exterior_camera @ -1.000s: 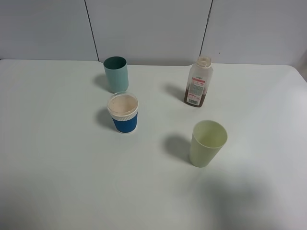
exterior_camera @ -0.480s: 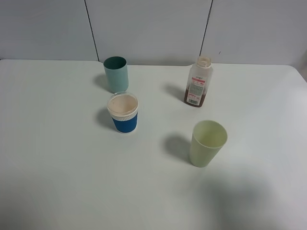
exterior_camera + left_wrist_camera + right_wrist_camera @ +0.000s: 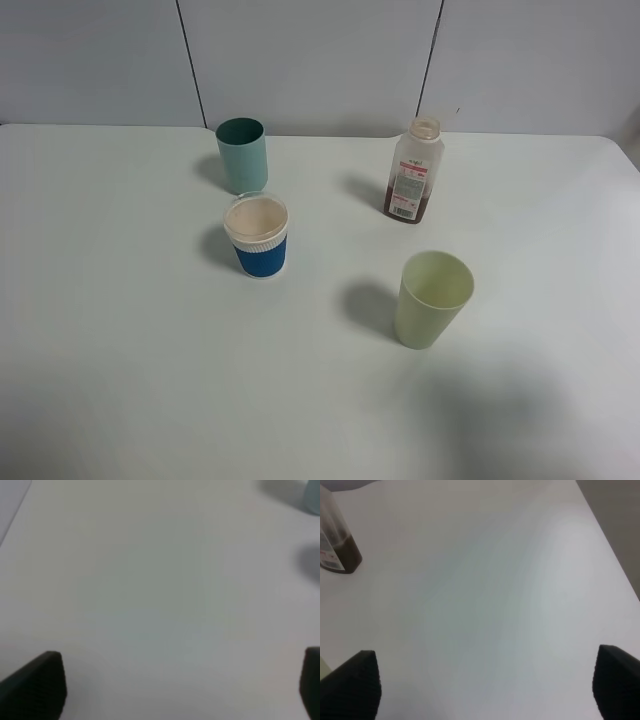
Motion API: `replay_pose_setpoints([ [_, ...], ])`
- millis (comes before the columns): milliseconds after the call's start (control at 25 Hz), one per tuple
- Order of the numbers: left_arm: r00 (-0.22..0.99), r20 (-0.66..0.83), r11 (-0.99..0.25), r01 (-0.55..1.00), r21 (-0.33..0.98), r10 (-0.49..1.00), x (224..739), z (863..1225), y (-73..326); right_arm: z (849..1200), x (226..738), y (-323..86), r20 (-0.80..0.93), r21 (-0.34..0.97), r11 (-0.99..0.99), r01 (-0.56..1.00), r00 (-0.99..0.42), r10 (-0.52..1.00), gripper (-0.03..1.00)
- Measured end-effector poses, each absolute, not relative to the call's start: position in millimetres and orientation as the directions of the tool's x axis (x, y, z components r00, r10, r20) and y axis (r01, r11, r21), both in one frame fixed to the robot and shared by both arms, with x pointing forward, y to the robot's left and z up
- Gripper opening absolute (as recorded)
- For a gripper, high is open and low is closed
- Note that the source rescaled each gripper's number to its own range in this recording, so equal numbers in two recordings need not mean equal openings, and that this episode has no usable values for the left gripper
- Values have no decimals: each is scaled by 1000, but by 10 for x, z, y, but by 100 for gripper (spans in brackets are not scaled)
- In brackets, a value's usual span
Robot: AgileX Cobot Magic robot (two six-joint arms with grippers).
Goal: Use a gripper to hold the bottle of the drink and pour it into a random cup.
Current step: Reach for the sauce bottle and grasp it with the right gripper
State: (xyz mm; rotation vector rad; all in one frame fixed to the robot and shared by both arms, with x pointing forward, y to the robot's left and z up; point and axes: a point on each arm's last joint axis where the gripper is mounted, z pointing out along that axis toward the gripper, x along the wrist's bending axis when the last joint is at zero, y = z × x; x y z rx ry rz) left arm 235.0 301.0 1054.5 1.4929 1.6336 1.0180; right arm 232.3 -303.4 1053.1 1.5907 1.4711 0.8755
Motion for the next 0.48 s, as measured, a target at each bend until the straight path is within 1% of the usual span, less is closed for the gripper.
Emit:
replay_pose_setpoints([
  [480,-100,16,31,453,891,995,2350,10545,3010,10531,2323,-3034,-22,890,-22,456,91,996,90],
])
